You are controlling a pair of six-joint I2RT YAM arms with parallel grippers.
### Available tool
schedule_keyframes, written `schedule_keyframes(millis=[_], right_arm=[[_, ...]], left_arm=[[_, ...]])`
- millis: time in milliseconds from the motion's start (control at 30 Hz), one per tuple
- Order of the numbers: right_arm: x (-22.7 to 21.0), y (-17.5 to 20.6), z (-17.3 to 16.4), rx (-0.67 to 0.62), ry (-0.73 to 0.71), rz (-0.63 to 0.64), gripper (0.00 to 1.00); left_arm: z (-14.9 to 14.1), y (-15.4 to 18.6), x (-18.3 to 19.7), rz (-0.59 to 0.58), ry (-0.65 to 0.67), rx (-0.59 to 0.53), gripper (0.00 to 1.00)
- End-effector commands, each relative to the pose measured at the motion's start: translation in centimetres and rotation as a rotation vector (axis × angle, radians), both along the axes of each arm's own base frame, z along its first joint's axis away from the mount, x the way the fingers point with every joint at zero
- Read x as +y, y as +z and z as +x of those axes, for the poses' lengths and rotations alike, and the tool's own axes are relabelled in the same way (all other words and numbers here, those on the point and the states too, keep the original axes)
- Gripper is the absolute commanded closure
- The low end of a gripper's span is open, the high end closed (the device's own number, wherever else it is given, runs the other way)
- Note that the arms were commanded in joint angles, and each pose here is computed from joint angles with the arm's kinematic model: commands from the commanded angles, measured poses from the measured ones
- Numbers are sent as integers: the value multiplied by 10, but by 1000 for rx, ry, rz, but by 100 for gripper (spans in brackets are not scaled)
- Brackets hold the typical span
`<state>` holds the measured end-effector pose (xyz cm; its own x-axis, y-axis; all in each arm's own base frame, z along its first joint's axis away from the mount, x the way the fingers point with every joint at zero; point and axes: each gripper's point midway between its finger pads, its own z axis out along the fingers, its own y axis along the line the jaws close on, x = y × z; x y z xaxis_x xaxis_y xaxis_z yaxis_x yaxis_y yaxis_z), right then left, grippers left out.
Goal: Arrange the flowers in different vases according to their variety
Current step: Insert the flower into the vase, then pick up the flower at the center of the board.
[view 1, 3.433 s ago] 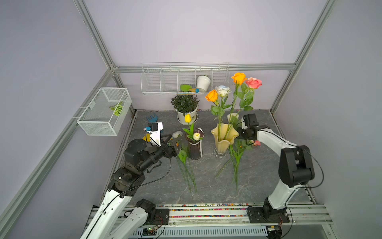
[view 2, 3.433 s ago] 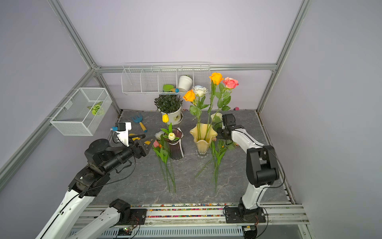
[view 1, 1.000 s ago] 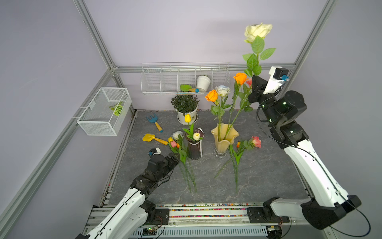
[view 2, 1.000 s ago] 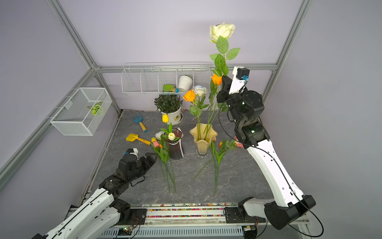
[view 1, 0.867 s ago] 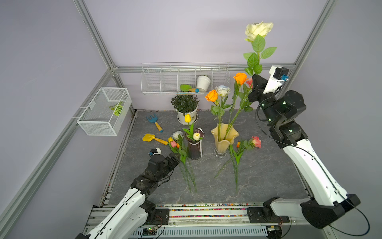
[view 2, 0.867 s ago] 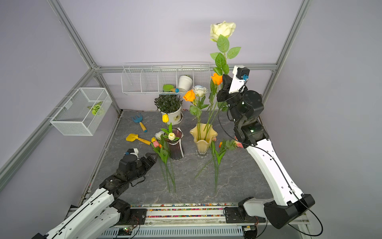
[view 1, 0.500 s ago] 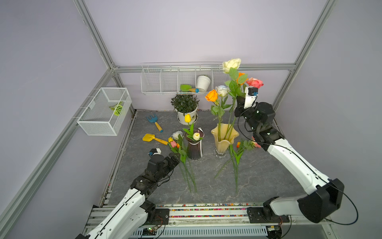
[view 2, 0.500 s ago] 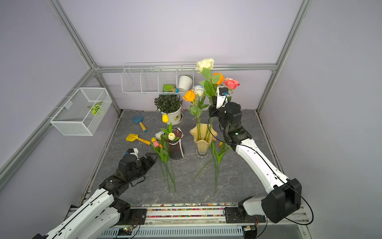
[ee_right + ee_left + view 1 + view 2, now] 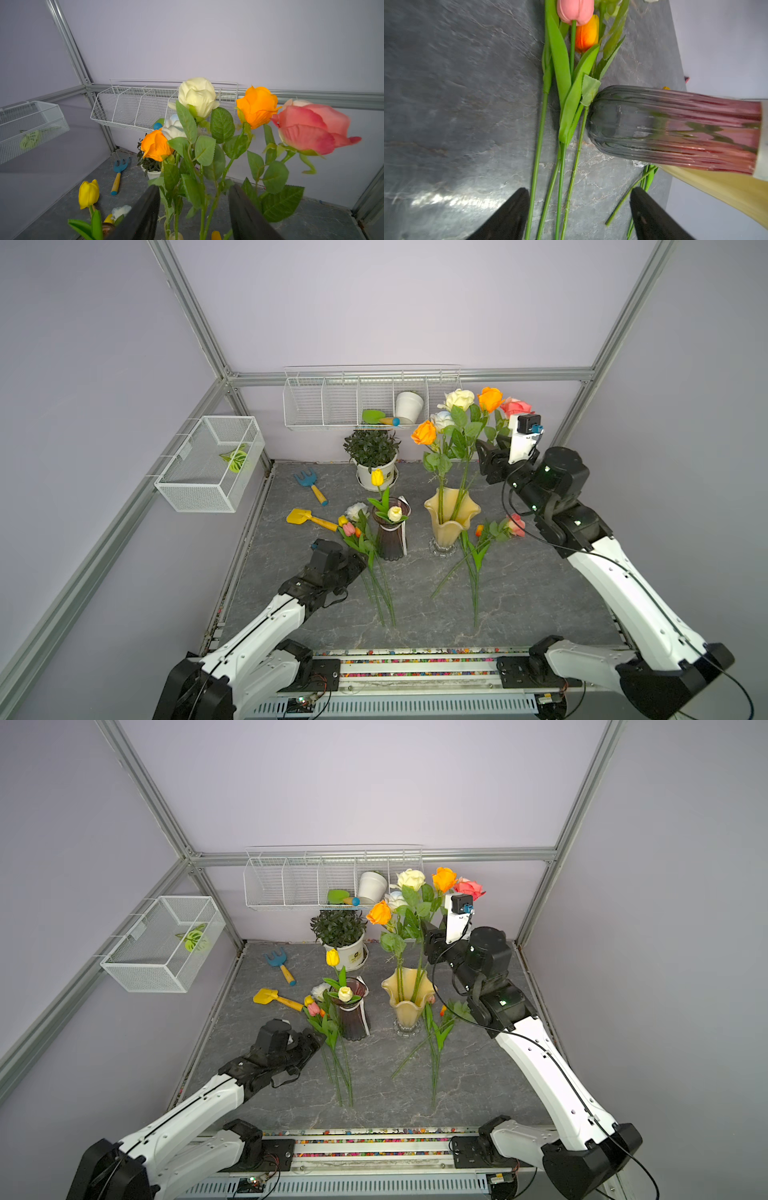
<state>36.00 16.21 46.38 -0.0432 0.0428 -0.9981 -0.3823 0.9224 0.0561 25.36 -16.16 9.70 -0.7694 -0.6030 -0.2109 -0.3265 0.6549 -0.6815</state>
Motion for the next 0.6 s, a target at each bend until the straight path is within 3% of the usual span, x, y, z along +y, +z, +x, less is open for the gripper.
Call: schedule_keyframes(millis=[0,100,300,567], right_arm=[[7,-30,-22,190,71,-14,56],[14,-47,-35,304,128,-33,67],[20,-92,-53,438,166,-79,83],[22,-131,-61,526,173,-87,92]], left_arm=[[0,5,-19,-6,-118,66,27],[0,-3,-28,0,-165,115,38],[1,-23,-30,12,-155,164,45],[9,-40,-35,14,-146,192,61]])
